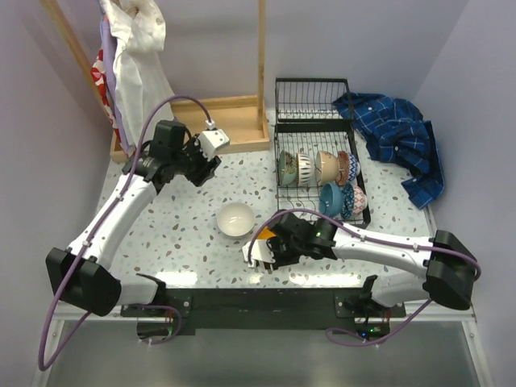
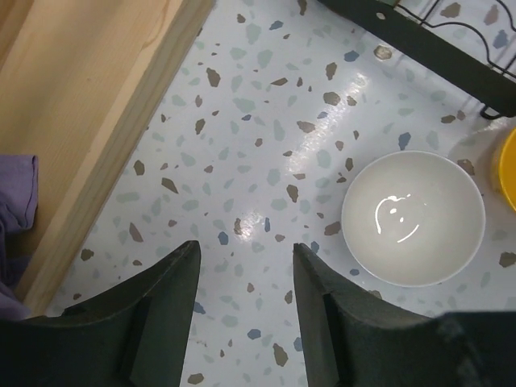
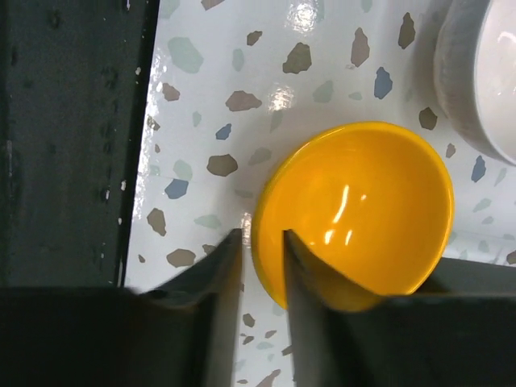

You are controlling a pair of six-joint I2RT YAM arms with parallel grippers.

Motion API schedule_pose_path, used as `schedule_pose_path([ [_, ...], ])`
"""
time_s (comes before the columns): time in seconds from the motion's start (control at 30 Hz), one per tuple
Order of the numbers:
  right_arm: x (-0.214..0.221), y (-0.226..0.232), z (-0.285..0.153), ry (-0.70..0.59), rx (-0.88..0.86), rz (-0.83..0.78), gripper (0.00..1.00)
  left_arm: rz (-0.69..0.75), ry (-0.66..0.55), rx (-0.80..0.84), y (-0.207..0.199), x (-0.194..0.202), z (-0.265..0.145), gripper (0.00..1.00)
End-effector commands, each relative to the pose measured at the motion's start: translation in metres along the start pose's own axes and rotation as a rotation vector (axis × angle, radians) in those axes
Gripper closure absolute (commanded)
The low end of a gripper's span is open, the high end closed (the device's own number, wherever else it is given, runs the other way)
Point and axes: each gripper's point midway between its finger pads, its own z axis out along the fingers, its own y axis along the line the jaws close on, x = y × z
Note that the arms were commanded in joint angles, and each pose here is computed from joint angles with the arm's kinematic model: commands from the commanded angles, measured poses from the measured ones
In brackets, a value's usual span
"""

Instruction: Load the bowls into the dish rack

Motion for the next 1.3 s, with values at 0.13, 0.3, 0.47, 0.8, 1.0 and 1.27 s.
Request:
schedule_pose_path([
  [0.13,-0.012,0.006,-0.067,-0.043,0.054,-0.032,0.51,0.124,-0.054,0.228,-0.058,0.01,-0.031,0.44],
  [0.3,-0.025,-0.033,-0.179,-0.169,0.432,0.157,0.41,0.355,-0.048,0.426,-0.144,0.008,-0.038,0.44],
  [0.47,0.019,-0.071,-0.254,-0.204,0.809,0.578,0.18,0.394,0.014,0.542,-0.192,0.02,-0.024,0.46],
  [0.8,0.086,-0.108,-0.315,-0.188,1.175,1.004,0.09,0.424,0.027,0.561,-0.267,0.024,0.009,0.48],
  [1.0,0.097,-0.101,-0.332,-0.163,1.233,1.001,0.09,0.427,0.053,0.542,-0.282,0.025,0.039,0.49],
  [1.27,0.108,-0.088,-0.338,-0.16,1.252,1.04,0.09,0.452,0.039,0.525,-0.306,0.015,0.063,0.49],
])
